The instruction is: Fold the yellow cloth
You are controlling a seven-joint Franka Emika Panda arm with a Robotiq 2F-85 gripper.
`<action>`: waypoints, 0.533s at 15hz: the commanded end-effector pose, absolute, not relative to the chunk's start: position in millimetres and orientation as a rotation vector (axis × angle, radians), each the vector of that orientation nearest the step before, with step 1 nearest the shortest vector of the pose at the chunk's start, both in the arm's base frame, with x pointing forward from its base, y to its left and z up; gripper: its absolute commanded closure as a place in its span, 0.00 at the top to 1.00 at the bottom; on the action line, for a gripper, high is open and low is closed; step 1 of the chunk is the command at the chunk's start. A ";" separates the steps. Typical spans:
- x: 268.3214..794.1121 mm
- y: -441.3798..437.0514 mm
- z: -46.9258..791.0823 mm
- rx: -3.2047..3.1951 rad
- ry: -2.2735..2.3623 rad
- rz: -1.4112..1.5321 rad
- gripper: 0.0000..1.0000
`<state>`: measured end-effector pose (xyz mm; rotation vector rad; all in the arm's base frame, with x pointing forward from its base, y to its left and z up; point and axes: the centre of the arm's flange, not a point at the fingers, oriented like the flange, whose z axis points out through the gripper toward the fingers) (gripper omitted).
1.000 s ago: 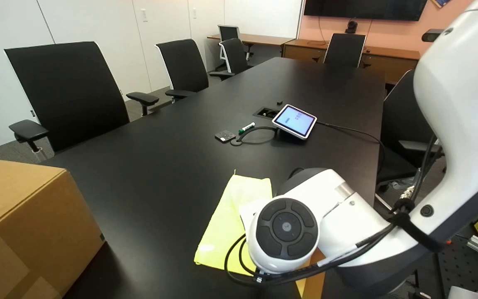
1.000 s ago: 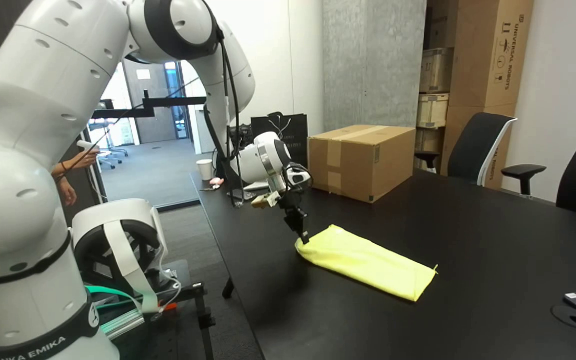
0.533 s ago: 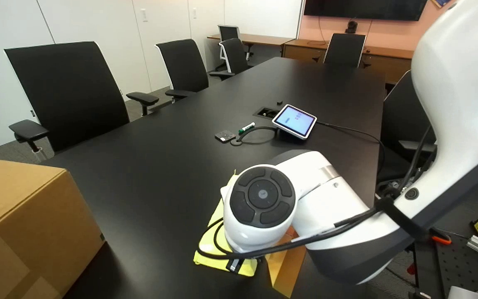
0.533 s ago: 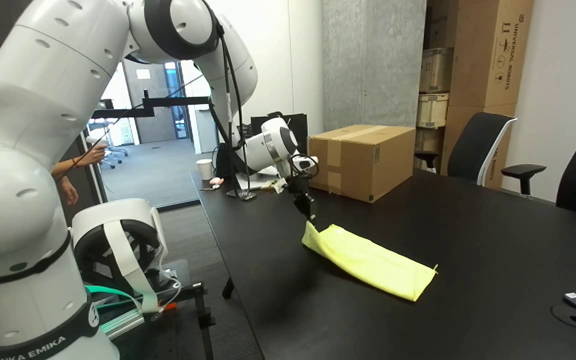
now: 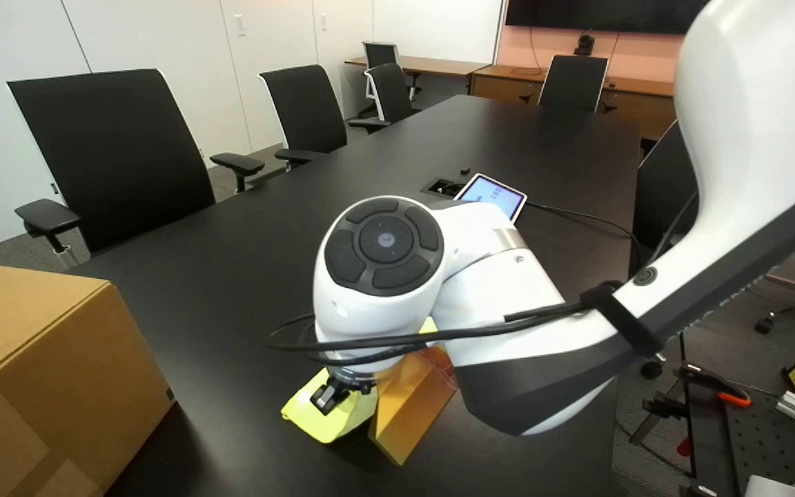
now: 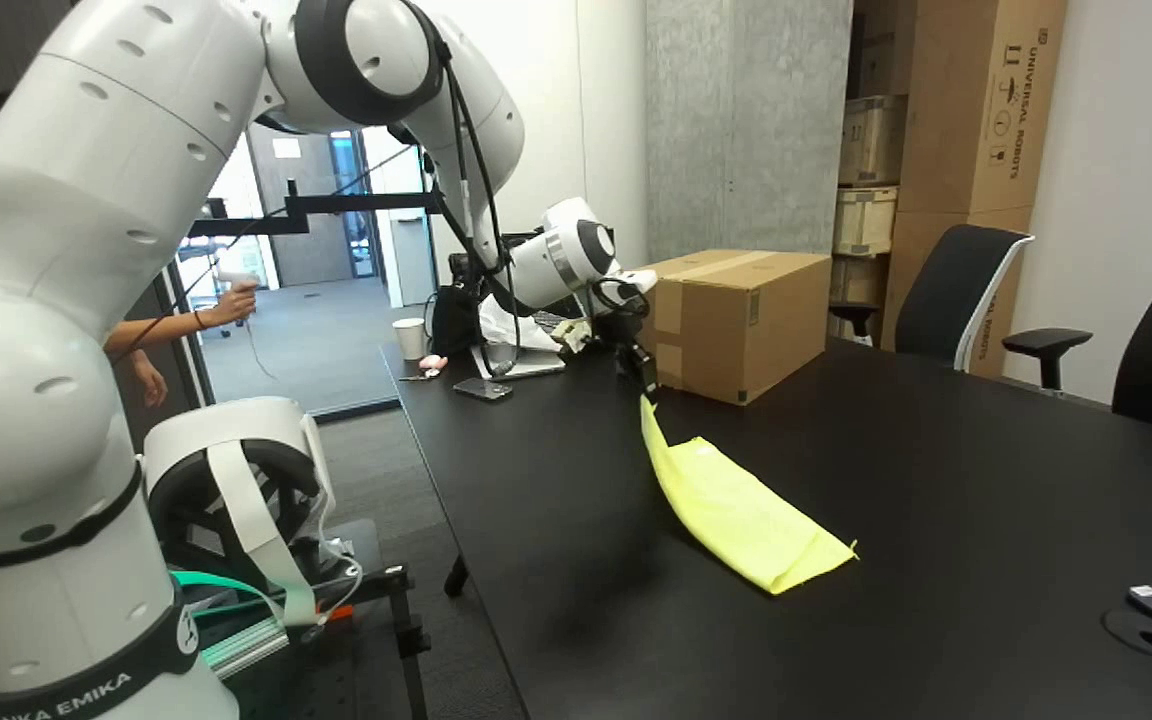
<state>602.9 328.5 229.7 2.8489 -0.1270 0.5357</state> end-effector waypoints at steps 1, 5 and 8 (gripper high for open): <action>647.4 351.7 234.4 2.833 -0.172 0.640 0.03; 682.7 357.7 219.1 2.764 -0.156 0.708 0.03; 714.2 355.1 203.6 2.728 -0.140 0.727 0.02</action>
